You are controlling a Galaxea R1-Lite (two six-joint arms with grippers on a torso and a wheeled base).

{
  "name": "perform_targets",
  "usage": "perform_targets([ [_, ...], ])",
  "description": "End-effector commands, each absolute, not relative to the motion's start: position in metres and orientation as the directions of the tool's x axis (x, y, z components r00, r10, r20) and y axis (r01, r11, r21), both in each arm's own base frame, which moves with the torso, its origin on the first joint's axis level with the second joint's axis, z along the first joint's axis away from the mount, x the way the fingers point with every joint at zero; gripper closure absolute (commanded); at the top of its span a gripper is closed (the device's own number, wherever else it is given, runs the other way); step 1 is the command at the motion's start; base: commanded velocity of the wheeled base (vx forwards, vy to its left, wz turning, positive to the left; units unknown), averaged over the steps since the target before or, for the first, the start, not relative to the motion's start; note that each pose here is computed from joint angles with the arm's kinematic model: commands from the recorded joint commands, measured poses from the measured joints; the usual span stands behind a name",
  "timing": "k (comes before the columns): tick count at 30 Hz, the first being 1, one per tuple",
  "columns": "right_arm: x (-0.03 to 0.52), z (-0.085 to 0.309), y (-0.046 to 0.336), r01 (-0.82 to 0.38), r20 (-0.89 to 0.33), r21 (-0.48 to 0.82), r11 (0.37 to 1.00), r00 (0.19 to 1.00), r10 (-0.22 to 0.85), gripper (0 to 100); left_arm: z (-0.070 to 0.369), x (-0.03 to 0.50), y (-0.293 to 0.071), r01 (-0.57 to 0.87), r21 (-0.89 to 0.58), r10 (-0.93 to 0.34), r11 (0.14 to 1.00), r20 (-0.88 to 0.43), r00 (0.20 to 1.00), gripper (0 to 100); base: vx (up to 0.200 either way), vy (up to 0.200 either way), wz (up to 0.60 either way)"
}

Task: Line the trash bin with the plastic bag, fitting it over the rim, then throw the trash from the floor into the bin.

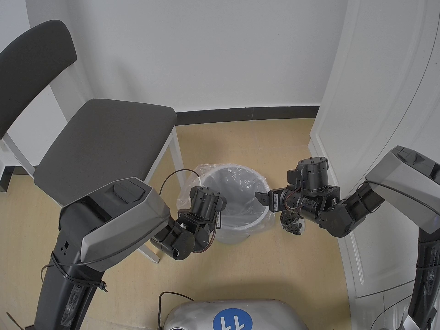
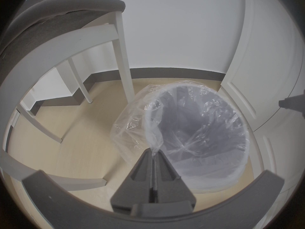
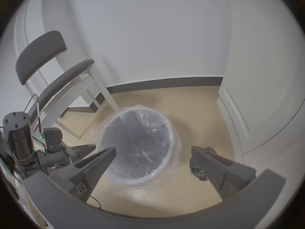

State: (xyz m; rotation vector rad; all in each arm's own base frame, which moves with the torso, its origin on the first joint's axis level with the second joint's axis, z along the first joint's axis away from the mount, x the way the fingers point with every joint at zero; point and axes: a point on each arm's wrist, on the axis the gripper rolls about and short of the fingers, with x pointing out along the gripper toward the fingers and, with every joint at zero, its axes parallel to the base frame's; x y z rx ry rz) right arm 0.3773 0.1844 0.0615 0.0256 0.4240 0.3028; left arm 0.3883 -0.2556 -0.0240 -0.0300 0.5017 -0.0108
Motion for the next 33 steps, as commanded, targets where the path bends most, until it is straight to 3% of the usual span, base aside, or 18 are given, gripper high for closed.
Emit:
perform_targets([
  [1,0.377,0.058,0.185,-0.286,-0.409,0.081,0.955,0.864,0.293,0,-0.024,0.391,-0.247,-0.014,-0.025,0.000,1.000,-0.485,0.875,100,0.000,0.000,0.00],
  [14,0.379,0.045,0.186,-0.290,-0.435,0.064,0.955,0.853,0.288,0,-0.037,0.404,-0.221,-0.063,-0.013,0.048,0.998,-0.512,0.858,100,0.000,0.000,0.00],
  [33,0.397,0.020,0.177,-0.263,-0.468,0.037,0.964,0.848,0.249,0,-0.065,0.401,-0.224,0.049,-0.086,-0.089,0.995,-0.556,0.826,100,0.000,0.000,0.00],
])
